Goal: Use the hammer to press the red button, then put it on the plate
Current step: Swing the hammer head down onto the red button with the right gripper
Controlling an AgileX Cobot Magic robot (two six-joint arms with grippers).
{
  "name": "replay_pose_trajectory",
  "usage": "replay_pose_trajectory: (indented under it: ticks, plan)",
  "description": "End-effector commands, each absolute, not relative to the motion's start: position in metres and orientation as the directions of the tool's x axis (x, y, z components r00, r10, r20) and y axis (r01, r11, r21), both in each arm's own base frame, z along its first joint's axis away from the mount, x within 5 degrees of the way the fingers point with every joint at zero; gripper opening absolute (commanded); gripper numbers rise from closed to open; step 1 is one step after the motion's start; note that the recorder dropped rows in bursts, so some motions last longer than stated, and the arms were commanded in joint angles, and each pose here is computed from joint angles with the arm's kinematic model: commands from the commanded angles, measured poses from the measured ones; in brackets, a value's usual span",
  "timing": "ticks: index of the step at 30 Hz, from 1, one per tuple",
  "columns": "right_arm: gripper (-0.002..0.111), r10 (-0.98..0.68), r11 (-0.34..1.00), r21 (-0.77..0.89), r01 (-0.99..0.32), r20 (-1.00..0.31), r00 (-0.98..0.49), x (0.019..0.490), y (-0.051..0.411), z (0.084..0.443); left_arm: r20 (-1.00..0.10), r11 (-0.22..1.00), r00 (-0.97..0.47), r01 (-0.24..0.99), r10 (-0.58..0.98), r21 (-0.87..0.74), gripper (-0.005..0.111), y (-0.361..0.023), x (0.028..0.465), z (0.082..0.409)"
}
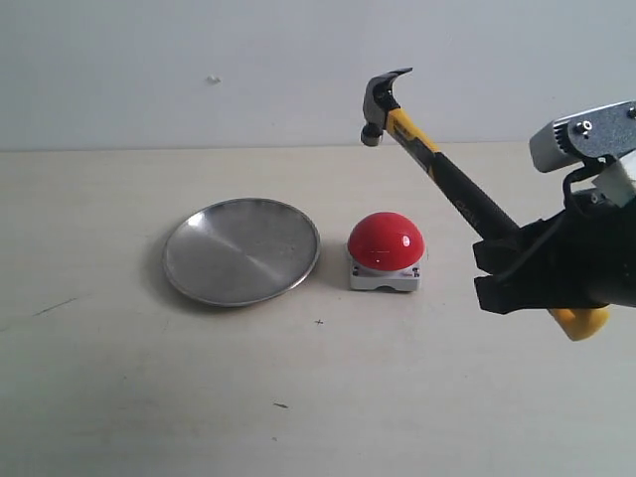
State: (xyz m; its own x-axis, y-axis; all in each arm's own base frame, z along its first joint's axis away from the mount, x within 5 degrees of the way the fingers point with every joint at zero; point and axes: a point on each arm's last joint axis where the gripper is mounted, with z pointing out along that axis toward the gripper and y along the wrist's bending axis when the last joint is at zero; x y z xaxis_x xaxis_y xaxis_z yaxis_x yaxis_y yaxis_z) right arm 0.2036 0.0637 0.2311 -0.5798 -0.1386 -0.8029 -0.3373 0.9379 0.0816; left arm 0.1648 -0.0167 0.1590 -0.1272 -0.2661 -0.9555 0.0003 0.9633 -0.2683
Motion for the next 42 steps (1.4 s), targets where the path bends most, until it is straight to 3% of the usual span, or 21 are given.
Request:
replay_pose_trajectory:
  ticks: [1,21,42]
  plan:
    - [0.0,-0.082,0.969,0.065,-0.238,-0.824,-0.56,0.203,0.05,0.23,-0.956,0.962,-0.116,0.014,-0.27,-0.273,0.0,-0.018,0.165,0.16]
    - [0.0,-0.086,0.965,0.099,-0.243,-0.757,-0.648,0.205,0.05,0.213,-0.956,0.962,-0.116,0.014,-0.27,-0.273,0.0,-0.018,0.165,0.16]
    - [0.0,-0.067,0.962,0.096,-0.256,-0.826,-0.56,0.208,0.051,0.243,-0.956,0.962,-0.114,0.014,-0.27,-0.273,0.0,-0.018,0.165,0.16]
